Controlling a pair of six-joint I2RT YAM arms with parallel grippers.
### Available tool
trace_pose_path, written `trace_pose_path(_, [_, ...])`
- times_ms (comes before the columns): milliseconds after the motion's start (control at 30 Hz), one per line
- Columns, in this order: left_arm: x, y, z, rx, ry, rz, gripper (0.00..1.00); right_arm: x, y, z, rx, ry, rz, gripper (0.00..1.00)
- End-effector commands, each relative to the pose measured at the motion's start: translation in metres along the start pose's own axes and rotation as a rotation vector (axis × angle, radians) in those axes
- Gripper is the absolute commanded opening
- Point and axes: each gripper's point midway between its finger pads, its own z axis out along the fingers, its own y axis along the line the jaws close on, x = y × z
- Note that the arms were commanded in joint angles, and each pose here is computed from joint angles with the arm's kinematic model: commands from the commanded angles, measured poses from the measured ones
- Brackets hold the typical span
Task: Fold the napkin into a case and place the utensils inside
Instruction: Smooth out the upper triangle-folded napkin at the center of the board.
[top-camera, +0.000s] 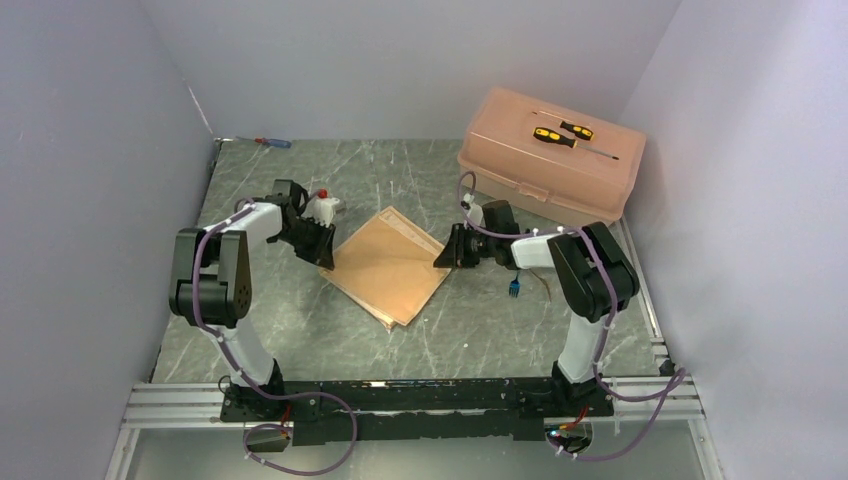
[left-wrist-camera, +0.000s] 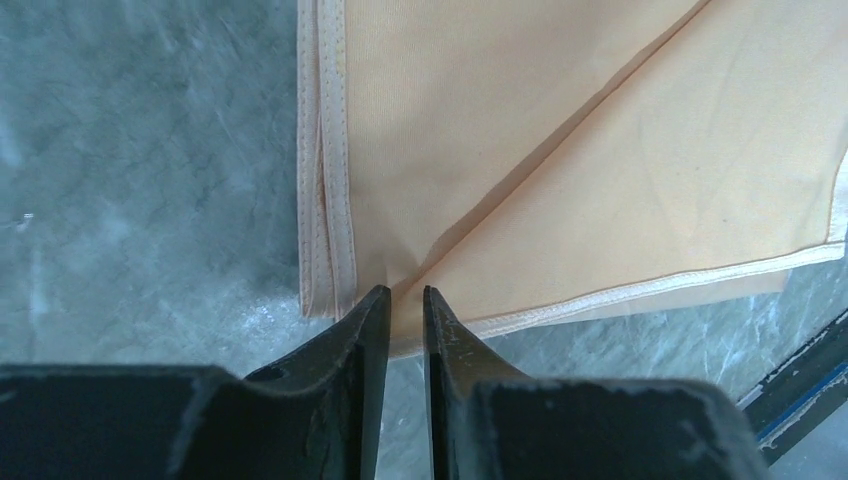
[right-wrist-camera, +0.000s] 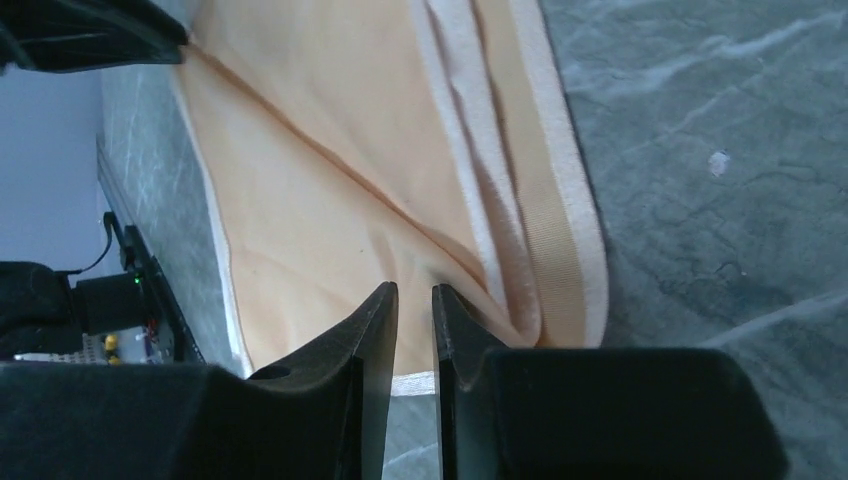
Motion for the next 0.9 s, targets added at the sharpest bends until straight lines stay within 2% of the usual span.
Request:
trace_pose_path(0, [-0.045,-0.007,-0.045,-0.025,-0.132,0.061,0.25,-0.009,-0.008,0.009,-0.009,-0.059,0.022,0.22])
trace_pose_path(133, [-0.055,-0.024,-0.07,0.02,-0.16,0.108,0.28,-0.003,-0.013,0.006,0.004,-0.044,0.026,0.22])
trace_pose_path(300, [-0.012,-0.031,-0.057,0.094,-0.028,0.189,0.27,-0.002,-0.007,0.0,-0.005,-0.043,0.006,0.22])
trace_pose_path(433, [0.019,-0.01,-0.041,0.03,0.049,0.239,0.26,-0.006,0.002,-0.005,-0.026,-0.052,-0.005,0.25])
trace_pose_path(667, [0.007,0.021,-0.035,-0.122,-0.016,0.286,0.23,-0.028,0.048,-0.017,-0.039,-0.111,-0.096,0.27])
trace_pose_path(867, [-0.006,0.027,-0.025,-0.11,-0.043,0.28,0.22,-0.049,0.074,0.005,-0.074,-0.109,-0.131,0.28])
